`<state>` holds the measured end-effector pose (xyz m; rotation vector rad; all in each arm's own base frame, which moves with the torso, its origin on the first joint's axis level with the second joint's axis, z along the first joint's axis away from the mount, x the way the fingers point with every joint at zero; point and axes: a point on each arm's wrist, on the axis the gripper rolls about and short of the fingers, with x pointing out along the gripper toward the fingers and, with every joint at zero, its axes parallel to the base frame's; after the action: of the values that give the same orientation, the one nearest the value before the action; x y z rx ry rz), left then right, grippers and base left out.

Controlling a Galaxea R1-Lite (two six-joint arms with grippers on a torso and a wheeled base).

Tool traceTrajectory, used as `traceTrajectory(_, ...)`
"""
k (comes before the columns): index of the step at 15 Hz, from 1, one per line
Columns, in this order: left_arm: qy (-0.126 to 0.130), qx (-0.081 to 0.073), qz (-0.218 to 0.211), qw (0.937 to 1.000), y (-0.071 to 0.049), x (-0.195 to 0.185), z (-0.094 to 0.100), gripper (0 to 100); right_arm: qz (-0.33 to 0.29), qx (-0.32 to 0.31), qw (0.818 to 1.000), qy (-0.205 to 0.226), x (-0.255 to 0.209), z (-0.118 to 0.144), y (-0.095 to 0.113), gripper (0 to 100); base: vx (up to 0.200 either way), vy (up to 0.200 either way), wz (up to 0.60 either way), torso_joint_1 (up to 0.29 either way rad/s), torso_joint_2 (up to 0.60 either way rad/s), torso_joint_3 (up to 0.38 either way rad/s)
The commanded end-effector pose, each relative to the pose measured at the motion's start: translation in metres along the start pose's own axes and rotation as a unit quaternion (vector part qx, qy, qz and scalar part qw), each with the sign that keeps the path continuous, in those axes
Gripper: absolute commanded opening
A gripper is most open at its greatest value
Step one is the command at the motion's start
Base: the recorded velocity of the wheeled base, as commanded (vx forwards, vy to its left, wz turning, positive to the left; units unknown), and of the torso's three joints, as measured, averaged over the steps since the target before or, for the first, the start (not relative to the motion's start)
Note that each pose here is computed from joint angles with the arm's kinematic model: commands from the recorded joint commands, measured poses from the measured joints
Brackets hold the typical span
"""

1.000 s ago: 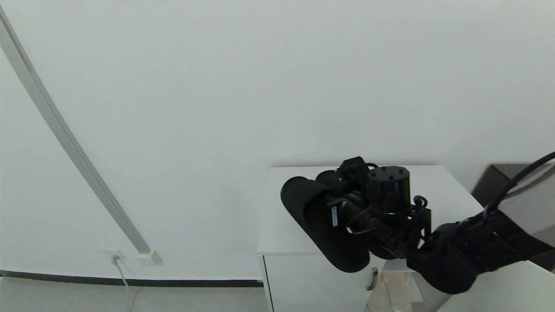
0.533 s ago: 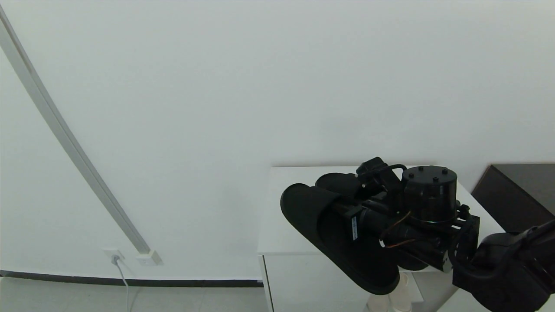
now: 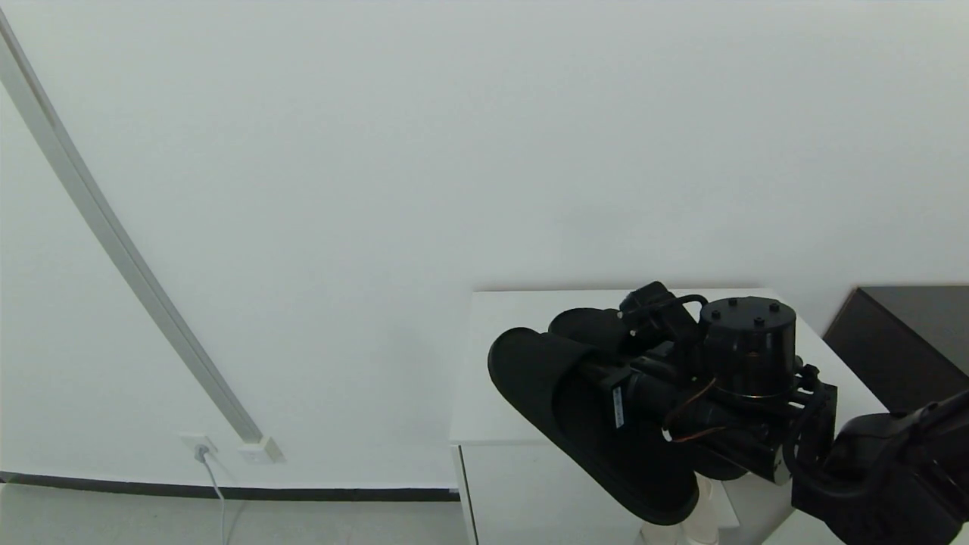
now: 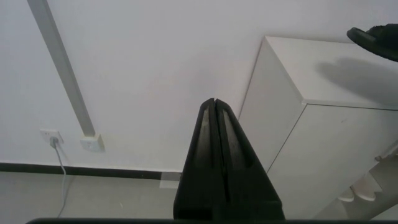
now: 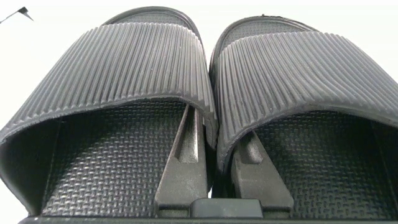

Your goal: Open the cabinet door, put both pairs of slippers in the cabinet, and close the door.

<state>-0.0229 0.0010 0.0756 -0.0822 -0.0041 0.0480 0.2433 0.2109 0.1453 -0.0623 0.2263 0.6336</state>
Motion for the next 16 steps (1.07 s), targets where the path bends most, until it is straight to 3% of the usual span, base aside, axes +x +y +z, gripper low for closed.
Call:
traceTrajectory(1, 0.001, 0.000, 0.001, 1.0000, 0.0000, 0.0002, 0.0001, 0, 0.000, 0.000, 1.000, 0.005, 0.0009, -0.0025, -0.0001, 0, -0.200, 0.000, 0.00, 0.022, 0.01, 0.002)
traceTrajectory(9, 0.000, 0.000, 0.001, 1.0000, 0.0000, 0.0001, 0.0000, 0, 0.000, -0.007, 1.000, 0.009, 0.0003, -0.0044, -0.0001, 0, -0.200, 0.000, 0.00, -0.001, 0.00, 0.002)
traceTrajectory(16, 0.000, -0.001, 0.001, 1.0000, 0.0000, 0.0001, 0.0000, 0, 0.001, -0.012, 1.000, 0.015, -0.0021, -0.0082, 0.0005, 0, 0.000, 0.000, 0.00, 0.000, 0.00, 0.000)
